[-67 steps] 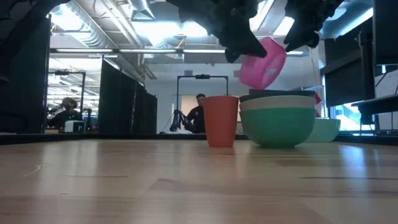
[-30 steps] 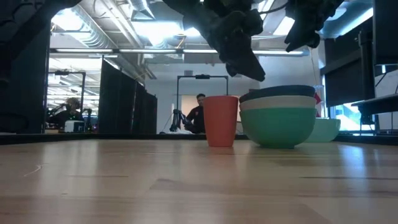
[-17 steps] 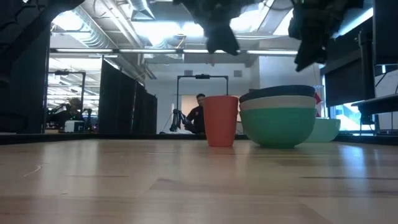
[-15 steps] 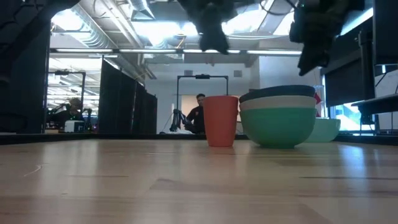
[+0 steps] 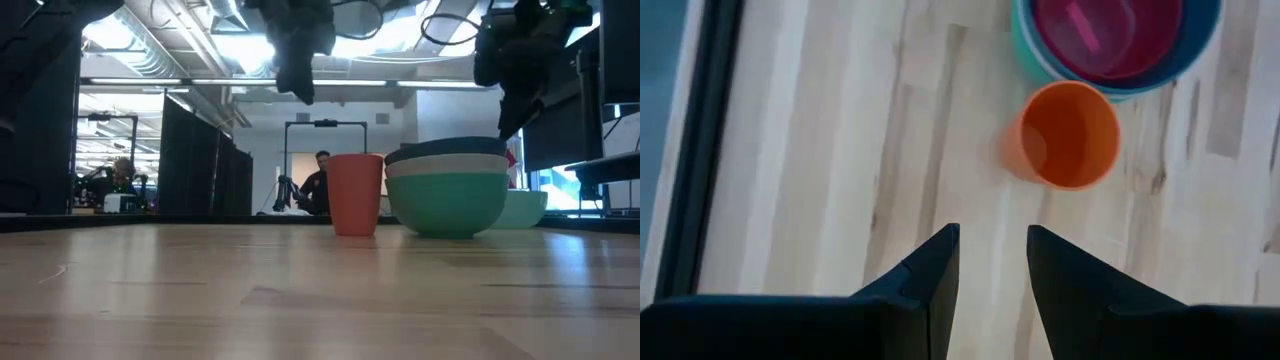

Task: Nest bowls inside each other
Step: Adjust the stack of bowls

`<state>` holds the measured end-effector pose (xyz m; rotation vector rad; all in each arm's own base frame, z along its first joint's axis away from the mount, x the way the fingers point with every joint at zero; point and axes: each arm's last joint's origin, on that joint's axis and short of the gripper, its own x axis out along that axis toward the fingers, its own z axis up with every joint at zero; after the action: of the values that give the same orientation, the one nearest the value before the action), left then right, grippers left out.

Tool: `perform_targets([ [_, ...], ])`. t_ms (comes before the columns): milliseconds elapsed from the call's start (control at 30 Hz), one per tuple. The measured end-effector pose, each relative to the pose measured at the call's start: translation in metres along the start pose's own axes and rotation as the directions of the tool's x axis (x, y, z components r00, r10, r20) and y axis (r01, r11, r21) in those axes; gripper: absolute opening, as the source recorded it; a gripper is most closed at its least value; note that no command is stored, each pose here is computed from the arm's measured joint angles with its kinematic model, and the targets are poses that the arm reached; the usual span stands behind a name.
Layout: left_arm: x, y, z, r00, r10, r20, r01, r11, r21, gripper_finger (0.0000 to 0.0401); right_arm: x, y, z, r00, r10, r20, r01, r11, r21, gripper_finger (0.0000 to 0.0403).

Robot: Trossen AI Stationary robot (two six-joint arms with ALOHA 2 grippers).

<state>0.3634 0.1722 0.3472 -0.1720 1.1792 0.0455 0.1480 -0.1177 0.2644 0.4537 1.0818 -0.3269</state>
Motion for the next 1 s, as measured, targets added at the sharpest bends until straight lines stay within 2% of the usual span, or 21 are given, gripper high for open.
perform_targets([
  [500, -0.002, 0.011, -0.004, 1.0, 0.007, -0.002, -0.007, 1.0, -0.031, 0.0104, 0.04, 0.042, 0.016, 0.993, -0.074, -0.088, 0.075, 0.997, 0.011, 0.0182],
  [733, -0.002, 0.011, -0.004, 1.0, 0.006, -0.005, -0.006, 1.0, -0.007, 0.0104, 0.039, 0.046, 0.038, 0.995, -0.081, -0.065, 0.083, 0.996, 0.03, 0.0182],
  [1000, -0.002, 0.01, -0.006, 1.0, -0.001, -0.027, 0.001, 1.0, 0.006, 0.0104, 0.044, 0.048, 0.045, 0.99, -0.086, -0.114, 0.092, 0.995, 0.049, 0.0182],
])
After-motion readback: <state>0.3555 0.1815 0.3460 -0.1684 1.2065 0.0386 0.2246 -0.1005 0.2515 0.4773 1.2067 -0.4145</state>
